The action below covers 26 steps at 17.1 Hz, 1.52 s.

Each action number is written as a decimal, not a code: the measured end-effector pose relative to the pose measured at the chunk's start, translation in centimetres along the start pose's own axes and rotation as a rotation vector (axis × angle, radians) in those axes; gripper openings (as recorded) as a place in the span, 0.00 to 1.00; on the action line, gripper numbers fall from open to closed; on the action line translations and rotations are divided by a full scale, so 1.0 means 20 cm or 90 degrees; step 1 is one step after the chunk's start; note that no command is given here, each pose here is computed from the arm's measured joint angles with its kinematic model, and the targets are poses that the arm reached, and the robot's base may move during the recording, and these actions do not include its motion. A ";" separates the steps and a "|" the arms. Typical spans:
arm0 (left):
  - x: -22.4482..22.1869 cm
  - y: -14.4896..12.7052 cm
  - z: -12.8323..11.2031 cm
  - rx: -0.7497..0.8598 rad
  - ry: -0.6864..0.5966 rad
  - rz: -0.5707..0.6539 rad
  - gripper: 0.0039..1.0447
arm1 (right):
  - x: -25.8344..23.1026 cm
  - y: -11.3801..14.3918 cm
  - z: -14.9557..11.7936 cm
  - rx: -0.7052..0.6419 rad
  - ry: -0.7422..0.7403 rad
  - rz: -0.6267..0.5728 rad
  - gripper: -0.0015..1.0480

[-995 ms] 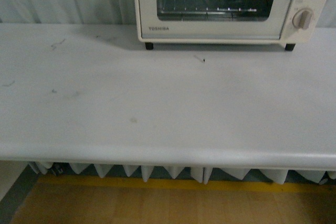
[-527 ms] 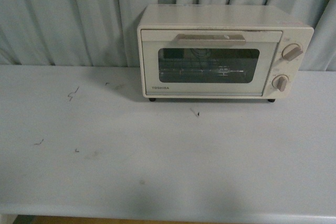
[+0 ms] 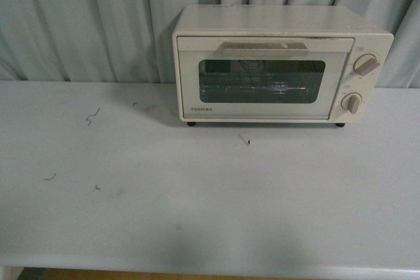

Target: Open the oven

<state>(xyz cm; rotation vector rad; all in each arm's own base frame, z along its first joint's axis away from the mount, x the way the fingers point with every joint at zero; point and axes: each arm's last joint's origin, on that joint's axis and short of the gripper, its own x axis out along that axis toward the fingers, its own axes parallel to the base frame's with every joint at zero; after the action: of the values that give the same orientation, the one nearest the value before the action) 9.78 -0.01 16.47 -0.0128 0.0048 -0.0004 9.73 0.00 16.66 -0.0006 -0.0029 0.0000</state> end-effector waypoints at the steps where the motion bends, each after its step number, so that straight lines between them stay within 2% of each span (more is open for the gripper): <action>1: 0.00 0.00 0.00 0.000 0.000 0.000 0.94 | 0.00 0.00 0.00 0.000 0.000 0.000 0.94; 24: 0.00 0.00 0.00 0.000 0.000 0.000 0.94 | 0.00 0.00 0.00 0.000 0.000 0.000 0.94; 25: 0.00 -0.01 -0.01 -0.067 0.098 -0.015 0.94 | 0.00 0.00 0.00 0.000 0.000 0.000 0.94; 26: 0.05 -0.04 0.01 -0.190 0.222 0.001 0.94 | 0.00 0.00 0.00 0.000 0.000 0.000 0.94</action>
<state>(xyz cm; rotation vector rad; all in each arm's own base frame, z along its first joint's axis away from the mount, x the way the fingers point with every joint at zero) 10.86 -0.83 16.64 -0.3104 0.3537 -0.0007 9.73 0.00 16.66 -0.0006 -0.0029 0.0004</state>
